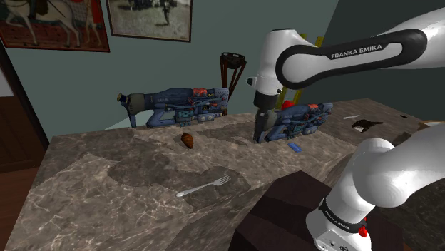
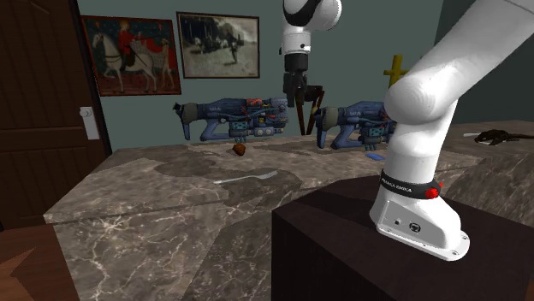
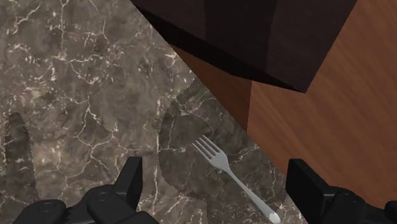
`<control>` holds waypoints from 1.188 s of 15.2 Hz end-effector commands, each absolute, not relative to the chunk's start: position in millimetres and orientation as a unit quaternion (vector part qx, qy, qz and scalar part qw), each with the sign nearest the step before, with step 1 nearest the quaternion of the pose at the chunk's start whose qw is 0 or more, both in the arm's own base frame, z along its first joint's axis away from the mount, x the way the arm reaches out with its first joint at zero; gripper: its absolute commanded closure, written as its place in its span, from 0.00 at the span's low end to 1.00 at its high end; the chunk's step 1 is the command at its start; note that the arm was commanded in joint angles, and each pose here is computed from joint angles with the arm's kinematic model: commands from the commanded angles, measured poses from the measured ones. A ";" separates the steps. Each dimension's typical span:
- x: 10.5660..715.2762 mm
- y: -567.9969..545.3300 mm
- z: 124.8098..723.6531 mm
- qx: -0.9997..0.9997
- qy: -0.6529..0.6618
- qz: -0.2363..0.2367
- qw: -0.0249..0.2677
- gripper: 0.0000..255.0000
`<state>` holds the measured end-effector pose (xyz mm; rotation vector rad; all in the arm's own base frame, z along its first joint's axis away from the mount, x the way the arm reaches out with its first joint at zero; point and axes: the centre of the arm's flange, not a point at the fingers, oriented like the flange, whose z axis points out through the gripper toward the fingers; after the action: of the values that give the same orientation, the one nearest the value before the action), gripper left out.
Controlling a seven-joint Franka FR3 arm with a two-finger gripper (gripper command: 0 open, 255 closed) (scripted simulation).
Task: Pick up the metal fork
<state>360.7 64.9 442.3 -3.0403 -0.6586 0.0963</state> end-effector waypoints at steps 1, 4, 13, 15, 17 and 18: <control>370.5 75.1 418.0 -0.971 -0.239 0.028 0.011 0.00; 383.8 91.0 384.0 -0.960 -0.278 0.026 0.006 0.00; 416.7 143.3 281.8 -0.919 -0.394 0.019 -0.009 0.00; 422.6 155.7 259.1 -0.908 -0.418 0.017 -0.013 0.00; 427.8 168.3 236.3 -0.896 -0.443 0.016 -0.016 0.00; 430.2 174.4 225.3 -0.890 -0.455 0.015 -0.018 0.00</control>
<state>428.7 166.1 237.0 -2.8477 -1.4016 0.0516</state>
